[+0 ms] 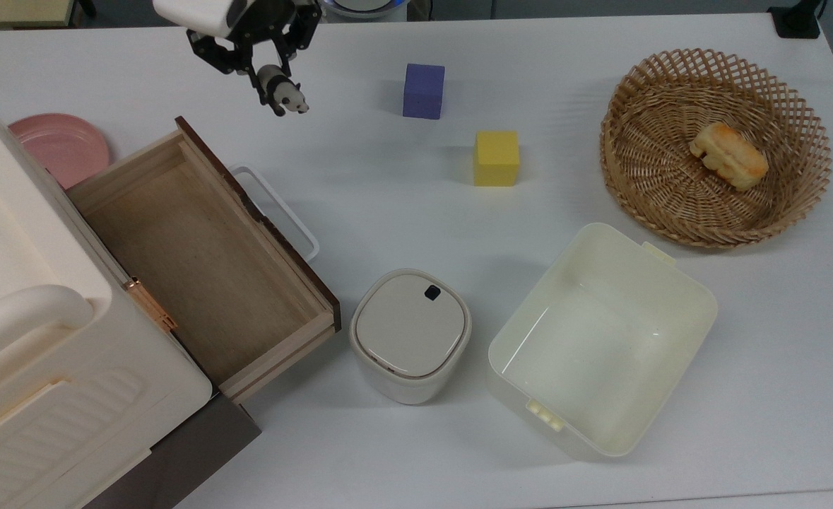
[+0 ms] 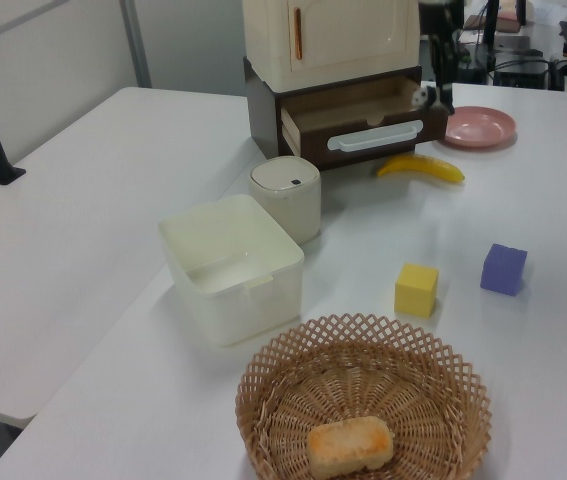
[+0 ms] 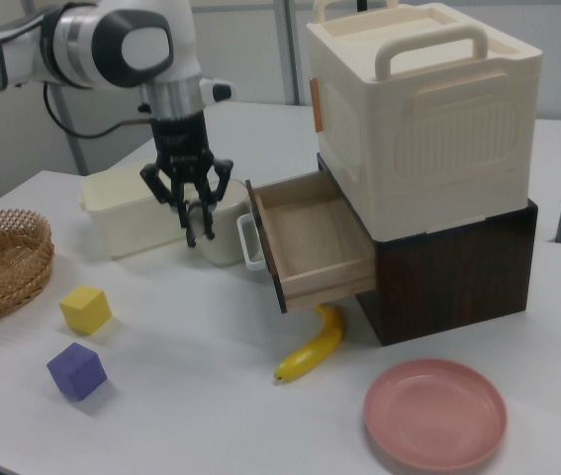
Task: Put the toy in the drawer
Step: 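Lift the held panda and carry it over the open wooden drawer, then lower the panda into the drawer and open the gripper, then raise the open gripper up out of the drawer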
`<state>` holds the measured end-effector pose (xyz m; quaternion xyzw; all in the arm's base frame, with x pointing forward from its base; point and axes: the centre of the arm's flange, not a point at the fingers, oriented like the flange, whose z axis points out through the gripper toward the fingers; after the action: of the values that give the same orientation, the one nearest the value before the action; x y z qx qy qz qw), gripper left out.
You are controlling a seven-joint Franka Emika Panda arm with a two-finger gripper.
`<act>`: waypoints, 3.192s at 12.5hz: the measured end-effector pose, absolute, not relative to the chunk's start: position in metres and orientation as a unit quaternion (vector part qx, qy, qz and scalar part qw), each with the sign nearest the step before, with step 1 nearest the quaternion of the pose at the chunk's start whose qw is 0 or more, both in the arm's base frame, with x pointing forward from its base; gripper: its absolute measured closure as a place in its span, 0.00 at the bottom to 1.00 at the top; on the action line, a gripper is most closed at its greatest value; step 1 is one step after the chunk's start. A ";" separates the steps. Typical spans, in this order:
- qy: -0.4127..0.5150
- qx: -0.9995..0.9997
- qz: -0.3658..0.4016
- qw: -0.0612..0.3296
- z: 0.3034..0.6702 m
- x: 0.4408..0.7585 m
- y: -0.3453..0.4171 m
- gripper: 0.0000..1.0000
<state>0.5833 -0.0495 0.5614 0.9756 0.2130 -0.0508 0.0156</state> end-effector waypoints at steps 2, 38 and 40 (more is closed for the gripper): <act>0.203 0.979 -0.005 0.030 0.581 0.596 -0.062 0.64; 0.029 0.999 -0.012 0.033 0.557 0.578 -0.005 0.00; 0.028 0.999 -0.023 0.033 0.551 0.576 -0.007 0.00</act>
<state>0.5763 -0.0067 0.5509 0.9988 0.0280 -0.0225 0.0327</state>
